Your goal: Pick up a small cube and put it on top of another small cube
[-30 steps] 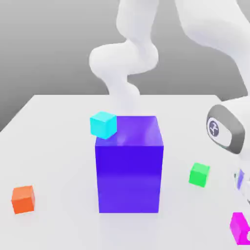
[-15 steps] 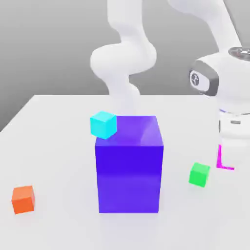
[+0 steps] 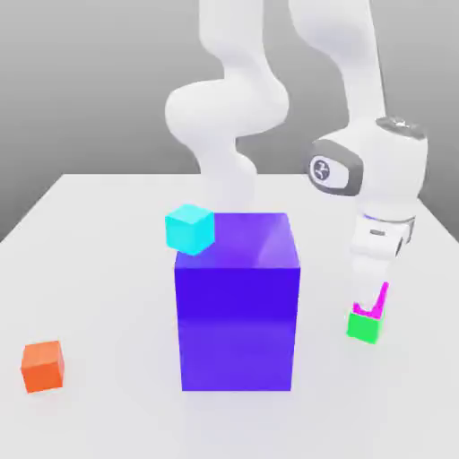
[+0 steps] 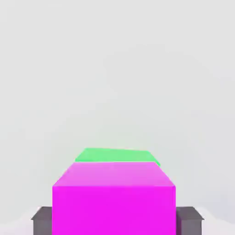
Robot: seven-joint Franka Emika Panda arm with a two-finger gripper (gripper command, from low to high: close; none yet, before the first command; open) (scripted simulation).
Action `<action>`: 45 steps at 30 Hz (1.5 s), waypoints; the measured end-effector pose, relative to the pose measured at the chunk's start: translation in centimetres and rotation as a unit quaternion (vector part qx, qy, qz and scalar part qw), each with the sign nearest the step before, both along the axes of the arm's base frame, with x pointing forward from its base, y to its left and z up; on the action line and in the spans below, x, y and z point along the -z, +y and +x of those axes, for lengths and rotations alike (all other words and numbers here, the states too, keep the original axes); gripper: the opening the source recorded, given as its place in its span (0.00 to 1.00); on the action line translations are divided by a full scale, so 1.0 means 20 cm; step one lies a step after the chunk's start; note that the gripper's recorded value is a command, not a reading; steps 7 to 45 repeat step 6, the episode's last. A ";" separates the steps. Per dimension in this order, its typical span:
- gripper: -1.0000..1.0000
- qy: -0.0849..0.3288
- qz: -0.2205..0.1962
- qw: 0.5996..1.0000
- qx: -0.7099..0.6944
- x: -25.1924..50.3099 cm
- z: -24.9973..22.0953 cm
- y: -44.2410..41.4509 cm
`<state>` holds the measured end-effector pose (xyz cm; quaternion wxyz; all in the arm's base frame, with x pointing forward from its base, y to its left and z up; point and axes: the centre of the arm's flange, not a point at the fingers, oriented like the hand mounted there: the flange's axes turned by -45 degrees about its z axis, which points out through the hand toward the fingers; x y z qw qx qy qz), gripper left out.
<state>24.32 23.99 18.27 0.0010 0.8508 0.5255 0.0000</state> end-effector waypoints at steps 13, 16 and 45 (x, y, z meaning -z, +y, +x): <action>1.00 -0.001 0.000 1.000 -0.001 -0.09 0.00 0.01; 1.00 -0.001 0.000 1.000 -0.001 -0.09 0.00 0.01; 1.00 -0.001 0.000 1.000 -0.001 -0.09 0.00 0.01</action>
